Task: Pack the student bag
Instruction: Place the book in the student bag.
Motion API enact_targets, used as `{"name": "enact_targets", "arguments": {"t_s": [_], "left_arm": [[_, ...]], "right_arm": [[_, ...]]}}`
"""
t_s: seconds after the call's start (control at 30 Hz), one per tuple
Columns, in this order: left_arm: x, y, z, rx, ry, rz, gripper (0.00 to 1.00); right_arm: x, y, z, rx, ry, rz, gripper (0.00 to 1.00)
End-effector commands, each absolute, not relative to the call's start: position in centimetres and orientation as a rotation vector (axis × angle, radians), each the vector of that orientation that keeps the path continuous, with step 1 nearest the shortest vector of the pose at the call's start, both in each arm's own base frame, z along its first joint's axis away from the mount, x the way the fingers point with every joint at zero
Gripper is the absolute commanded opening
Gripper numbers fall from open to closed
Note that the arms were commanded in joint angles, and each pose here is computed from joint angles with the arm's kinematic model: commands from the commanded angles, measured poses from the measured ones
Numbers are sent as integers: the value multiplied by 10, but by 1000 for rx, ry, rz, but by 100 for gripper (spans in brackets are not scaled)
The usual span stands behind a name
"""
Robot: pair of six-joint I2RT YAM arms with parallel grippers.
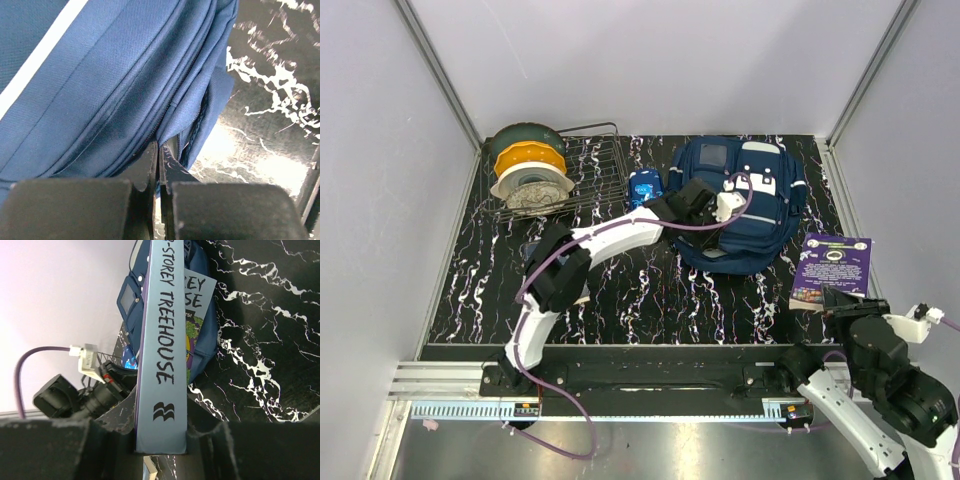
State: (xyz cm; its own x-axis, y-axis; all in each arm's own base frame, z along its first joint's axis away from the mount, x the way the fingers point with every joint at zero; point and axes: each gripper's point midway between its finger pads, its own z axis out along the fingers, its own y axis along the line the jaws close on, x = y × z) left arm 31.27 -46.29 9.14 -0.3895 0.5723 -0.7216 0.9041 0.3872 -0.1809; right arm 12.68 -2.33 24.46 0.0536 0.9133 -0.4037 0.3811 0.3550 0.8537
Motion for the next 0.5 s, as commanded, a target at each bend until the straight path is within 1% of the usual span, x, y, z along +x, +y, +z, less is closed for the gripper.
{"name": "enact_targets", "arguments": {"t_s": [0.0,0.07,0.1,0.17,0.27,0.37,0.47], "left_arm": [[325,-466,229,1093,1834,-781,0],[324,-462,246,1079,1808,-776,0],[321,-458,264,1061,1780,-774,0],[319,-454,277,1036,1761,-771,0],[317,-452,305,994,1722,-793,0],[317,-454,328,948,1705,-814,0],[317,-455,349,933,1681,-820,0]], "right_arm": [[129,-34,291,1153,1432,608,2],[117,-46,301,1123,1426,584,0],[109,-53,295,1129,1449,545,0],[95,-67,303,1134,1419,548,0],[86,-70,307,1094,1448,537,0],[94,-54,303,1048,1545,543,0],[108,-26,298,1010,1619,609,0]]}}
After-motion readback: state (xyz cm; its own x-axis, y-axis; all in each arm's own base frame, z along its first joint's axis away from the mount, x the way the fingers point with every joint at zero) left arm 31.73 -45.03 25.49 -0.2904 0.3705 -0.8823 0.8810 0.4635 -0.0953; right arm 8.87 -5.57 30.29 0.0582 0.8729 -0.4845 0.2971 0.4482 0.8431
